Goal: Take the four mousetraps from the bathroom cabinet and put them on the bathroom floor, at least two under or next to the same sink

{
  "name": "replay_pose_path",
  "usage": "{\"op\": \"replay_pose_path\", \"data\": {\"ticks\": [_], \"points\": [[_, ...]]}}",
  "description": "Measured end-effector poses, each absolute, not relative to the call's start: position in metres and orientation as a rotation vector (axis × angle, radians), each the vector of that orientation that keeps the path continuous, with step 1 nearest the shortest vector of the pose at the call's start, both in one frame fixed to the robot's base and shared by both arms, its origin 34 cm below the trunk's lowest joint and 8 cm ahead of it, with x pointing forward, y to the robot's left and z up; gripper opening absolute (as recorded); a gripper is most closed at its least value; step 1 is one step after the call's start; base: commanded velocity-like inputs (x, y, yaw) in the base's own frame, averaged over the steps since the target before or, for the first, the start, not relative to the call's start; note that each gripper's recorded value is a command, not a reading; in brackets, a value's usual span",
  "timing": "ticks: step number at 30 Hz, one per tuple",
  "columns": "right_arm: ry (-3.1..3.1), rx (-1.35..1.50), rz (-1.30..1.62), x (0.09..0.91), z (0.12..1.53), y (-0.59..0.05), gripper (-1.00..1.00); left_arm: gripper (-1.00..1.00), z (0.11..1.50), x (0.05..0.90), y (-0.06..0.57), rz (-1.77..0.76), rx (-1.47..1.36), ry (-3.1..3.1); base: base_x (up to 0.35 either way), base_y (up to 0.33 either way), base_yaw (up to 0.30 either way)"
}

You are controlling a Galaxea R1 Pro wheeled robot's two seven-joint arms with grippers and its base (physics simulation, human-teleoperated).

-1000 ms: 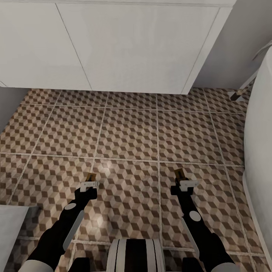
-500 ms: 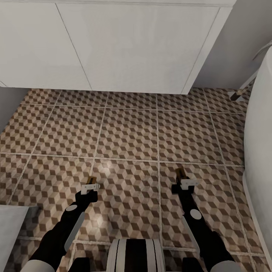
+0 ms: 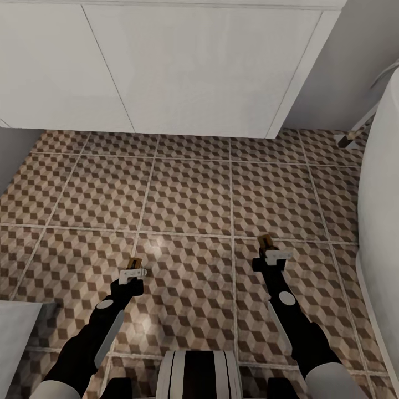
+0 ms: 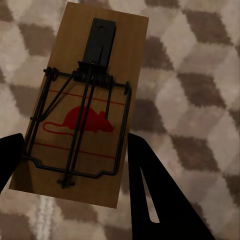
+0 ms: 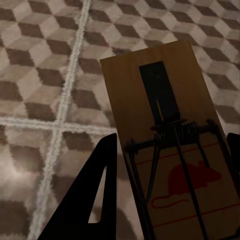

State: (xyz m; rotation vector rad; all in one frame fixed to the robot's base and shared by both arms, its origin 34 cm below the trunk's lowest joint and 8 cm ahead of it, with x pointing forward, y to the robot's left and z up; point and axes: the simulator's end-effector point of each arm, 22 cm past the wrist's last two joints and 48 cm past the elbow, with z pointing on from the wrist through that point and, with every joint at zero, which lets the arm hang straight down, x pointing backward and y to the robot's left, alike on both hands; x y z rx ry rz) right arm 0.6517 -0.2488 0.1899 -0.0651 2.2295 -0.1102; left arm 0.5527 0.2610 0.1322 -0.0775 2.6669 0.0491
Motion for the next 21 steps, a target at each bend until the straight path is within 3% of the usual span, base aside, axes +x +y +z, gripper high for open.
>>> {"op": "replay_pose_path", "data": {"ticks": [21], "points": [[2.207, -0.062, -0.111, 0.659, 0.198, -0.248, -1.0, -1.0, 0.156, 0.582, 0.278, 0.074, -0.042, 2.585, 0.0, 0.0, 0.0]]}}
